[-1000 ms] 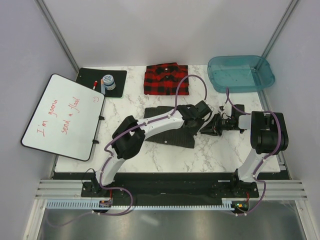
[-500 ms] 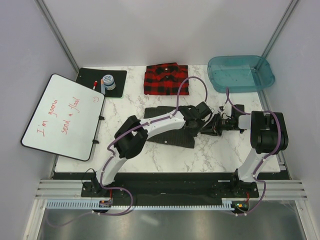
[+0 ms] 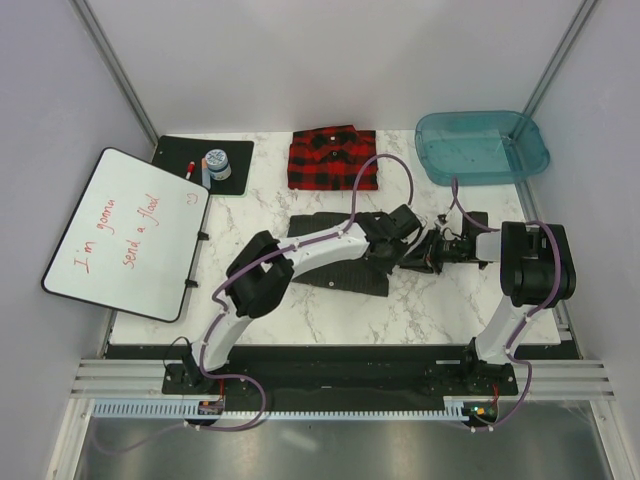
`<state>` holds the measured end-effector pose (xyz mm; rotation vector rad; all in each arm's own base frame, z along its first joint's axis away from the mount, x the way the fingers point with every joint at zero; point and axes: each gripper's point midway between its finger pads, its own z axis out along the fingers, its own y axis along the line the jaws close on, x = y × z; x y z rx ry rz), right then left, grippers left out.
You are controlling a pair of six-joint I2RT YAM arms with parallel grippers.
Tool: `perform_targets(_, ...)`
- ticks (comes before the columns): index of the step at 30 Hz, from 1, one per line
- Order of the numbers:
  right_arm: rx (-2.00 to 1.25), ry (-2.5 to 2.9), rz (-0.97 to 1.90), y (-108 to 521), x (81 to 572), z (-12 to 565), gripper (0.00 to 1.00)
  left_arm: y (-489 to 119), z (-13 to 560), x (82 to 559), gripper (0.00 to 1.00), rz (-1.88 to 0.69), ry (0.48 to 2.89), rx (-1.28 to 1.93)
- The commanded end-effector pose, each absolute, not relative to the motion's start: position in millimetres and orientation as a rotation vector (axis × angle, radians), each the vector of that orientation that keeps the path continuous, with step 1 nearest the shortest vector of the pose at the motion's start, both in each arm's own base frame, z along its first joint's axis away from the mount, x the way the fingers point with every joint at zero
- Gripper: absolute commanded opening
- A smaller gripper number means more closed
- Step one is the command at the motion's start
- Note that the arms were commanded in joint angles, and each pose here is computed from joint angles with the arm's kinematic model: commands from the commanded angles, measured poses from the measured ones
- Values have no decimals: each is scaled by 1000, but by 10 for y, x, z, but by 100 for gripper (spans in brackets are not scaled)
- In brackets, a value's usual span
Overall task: Fold and stack the long sleeve shirts
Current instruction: Fold the shirt
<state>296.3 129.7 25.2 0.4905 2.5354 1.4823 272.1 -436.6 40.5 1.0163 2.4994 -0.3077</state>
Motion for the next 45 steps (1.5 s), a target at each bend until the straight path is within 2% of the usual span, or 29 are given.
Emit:
perform_targets(1,425,2467,1564,1398,2990,376,22,-4347,985,2667,2,-439,2402,1019)
perform_targets(15,360,2429,1604,1605,3039,468,21,-4230,1003,2730,2,-517,2429,995)
perform_targets(31,379,2555,1553,1751,2979,199,34,-4188,1149,2729,2,-535,2403,973)
perform_targets(38,392,2580,1444,1704,3013,154,38,-4171,1183,2720,2,-542,2399,970)
perform_targets(45,350,2529,1537,1856,3072,287,36,-4171,1140,2705,2,-545,2405,980)
